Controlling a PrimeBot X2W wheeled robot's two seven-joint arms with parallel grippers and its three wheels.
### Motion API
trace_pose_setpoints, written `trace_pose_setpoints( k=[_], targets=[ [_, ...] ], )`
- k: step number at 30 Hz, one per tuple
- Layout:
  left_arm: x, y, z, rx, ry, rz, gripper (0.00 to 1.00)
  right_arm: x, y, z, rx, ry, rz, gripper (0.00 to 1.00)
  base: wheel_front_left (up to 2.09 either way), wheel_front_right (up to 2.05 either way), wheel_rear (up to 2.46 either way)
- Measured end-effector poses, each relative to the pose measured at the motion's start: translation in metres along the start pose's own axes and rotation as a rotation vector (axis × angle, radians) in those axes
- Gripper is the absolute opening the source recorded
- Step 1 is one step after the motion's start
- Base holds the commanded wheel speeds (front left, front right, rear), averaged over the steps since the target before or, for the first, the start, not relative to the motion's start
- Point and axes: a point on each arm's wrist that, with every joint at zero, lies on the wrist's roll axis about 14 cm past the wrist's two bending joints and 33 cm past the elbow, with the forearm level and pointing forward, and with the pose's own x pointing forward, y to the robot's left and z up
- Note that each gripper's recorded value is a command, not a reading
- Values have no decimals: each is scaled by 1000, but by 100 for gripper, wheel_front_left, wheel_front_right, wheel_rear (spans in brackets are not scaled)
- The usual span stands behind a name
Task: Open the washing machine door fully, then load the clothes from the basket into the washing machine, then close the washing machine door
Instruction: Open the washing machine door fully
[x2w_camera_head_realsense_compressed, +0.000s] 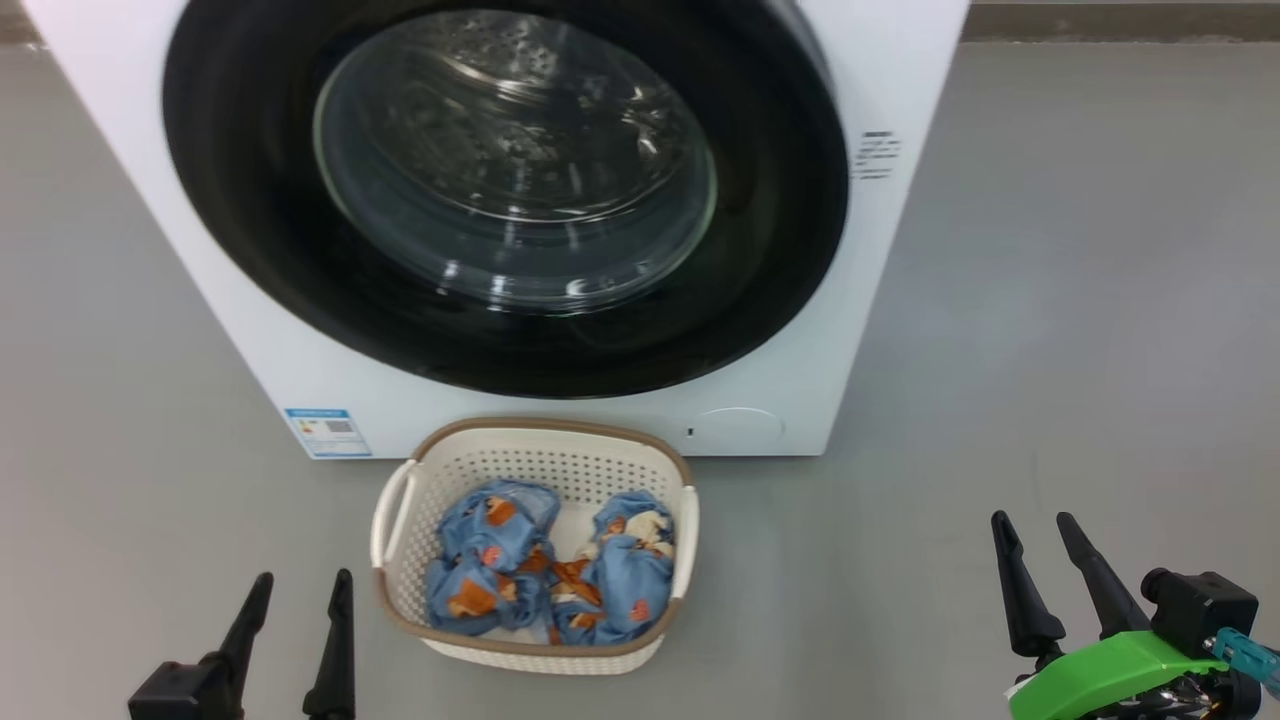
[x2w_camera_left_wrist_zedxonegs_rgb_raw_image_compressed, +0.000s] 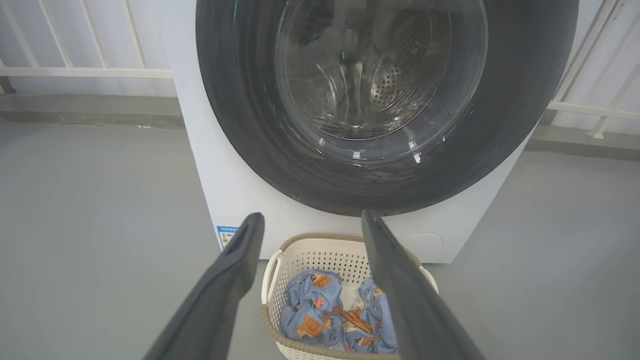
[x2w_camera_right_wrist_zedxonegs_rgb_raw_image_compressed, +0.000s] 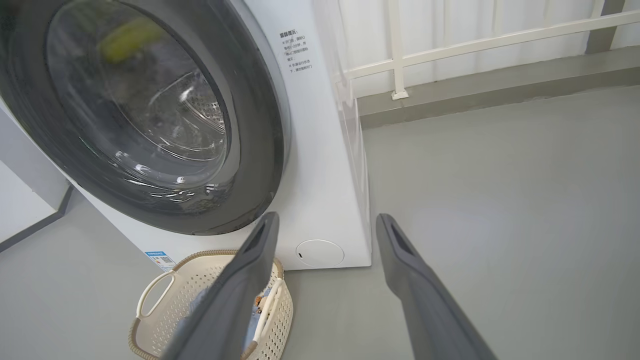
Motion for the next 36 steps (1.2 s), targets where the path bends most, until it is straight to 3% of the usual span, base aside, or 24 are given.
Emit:
trace_pose_setpoints(
  k=[13, 28, 29, 30, 31, 36],
  targets=[
    [2, -8, 8, -58, -30, -15, 100, 0, 1, 1, -3, -1, 5, 100, 108, 85, -193],
    [0, -8, 8, -64, -28, -16, 100, 2, 7, 0, 3, -1, 21, 100, 10, 10, -20],
    [0, -8, 7, -67, -26, -15, 100, 4, 11, 0, 26, -3, 23, 54, 0, 0, 0],
    [0, -9, 6, -70, -24, -15, 100, 5, 13, 1, 61, -10, 20, 18, 0, 0, 0],
    [0, -10, 5, -72, -22, -17, 100, 8, 16, 3, 92, -21, 22, 0, 0, 0, 0],
    [1, -15, 0, -87, -9, -21, 100, 30, 34, 33, 268, -118, 50, 0, 0, 0, 0]
  ],
)
